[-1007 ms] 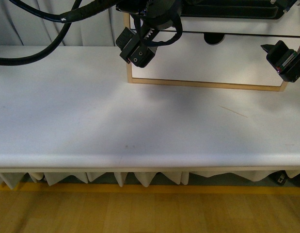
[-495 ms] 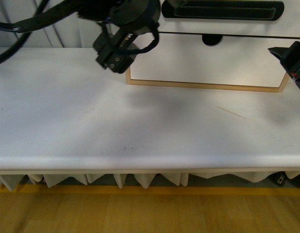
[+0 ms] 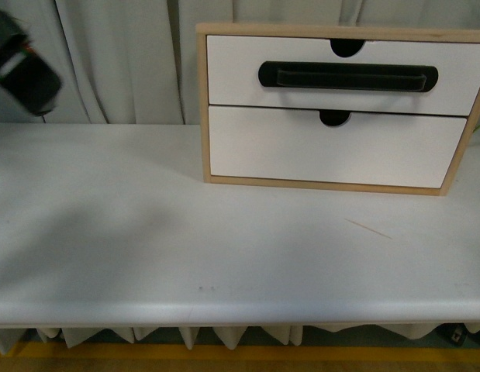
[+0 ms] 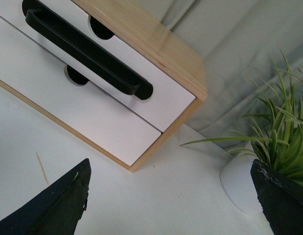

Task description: Close drawer sideways

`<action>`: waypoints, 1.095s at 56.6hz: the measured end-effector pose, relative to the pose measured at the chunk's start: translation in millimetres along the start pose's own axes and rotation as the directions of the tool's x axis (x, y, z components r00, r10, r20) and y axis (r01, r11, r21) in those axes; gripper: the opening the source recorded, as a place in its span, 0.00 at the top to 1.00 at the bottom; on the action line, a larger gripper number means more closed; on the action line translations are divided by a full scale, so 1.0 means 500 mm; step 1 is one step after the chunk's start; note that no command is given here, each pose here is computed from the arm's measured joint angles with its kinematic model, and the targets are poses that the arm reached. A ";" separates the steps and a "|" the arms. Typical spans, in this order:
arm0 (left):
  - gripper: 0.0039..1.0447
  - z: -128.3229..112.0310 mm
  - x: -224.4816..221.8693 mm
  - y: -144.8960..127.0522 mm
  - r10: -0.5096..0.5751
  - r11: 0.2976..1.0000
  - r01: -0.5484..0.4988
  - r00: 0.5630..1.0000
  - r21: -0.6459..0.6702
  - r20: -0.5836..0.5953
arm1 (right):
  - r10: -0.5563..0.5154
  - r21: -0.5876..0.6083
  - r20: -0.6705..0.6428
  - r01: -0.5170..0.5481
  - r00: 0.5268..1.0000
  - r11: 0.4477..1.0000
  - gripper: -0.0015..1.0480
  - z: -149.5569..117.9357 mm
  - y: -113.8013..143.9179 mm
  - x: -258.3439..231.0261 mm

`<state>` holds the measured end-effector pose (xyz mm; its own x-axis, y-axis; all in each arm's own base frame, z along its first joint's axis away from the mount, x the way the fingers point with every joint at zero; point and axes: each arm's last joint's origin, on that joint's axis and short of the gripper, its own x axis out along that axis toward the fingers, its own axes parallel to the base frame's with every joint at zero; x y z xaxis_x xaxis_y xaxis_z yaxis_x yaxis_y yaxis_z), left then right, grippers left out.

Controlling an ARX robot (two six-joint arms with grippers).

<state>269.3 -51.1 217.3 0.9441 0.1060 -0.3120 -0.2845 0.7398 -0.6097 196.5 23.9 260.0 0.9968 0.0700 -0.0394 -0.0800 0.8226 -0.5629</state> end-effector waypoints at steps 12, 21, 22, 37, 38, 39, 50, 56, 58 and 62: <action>0.05 -0.003 -0.114 0.074 0.040 0.996 -0.047 0.996 0.081 0.081 | -0.121 0.104 -0.028 0.123 0.992 0.987 0.09 -0.023 0.010 -0.109; 0.05 -0.026 -0.174 0.117 0.060 0.988 -0.071 0.995 0.135 0.083 | -0.204 0.192 -0.058 0.212 0.977 0.958 0.09 -0.050 0.018 -0.175; 0.05 -0.025 -0.176 0.116 0.056 0.989 -0.067 0.995 0.134 0.087 | -0.210 0.201 -0.053 0.216 0.976 0.955 0.09 -0.051 0.018 -0.179; 0.34 -0.033 -0.190 0.142 -0.273 0.851 0.170 0.951 0.498 0.143 | -0.072 0.418 -0.007 0.068 0.997 0.906 0.29 -0.081 0.021 -0.195; 0.37 -0.032 -0.193 0.143 -0.282 0.837 0.167 0.948 0.521 0.149 | -0.080 0.456 -0.007 0.074 0.997 0.887 0.34 -0.086 0.021 -0.197; 0.43 -0.031 -0.196 0.147 -0.288 0.816 0.157 0.945 0.556 0.157 | -0.084 0.474 -0.007 0.078 0.996 0.877 0.37 -0.088 0.021 -0.198; 0.75 -0.038 -0.210 0.177 -0.285 0.758 0.124 0.946 0.641 0.154 | -0.073 0.543 -0.013 0.068 0.997 0.837 0.71 -0.120 0.042 -0.195; 0.96 -0.032 -0.217 0.196 -0.280 0.752 0.111 0.946 0.649 0.163 | -0.076 0.550 -0.010 0.069 0.997 0.832 0.90 -0.130 0.048 -0.195; 0.96 -0.033 -0.220 0.199 -0.281 0.751 0.109 0.945 0.651 0.166 | -0.077 0.550 -0.010 0.070 0.997 0.832 0.98 -0.134 0.051 -0.195; 0.96 -0.038 -0.226 0.204 -0.285 0.747 0.113 0.945 0.656 0.162 | -0.074 0.553 -0.011 0.067 0.997 0.830 0.99 -0.143 0.057 -0.194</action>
<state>130.3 -0.4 176.4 1.0000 -0.0031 -0.0036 0.0030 0.9999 -0.0128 97.9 0.3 188.9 1.0000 0.0031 -0.0067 -0.0031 0.9999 -0.0135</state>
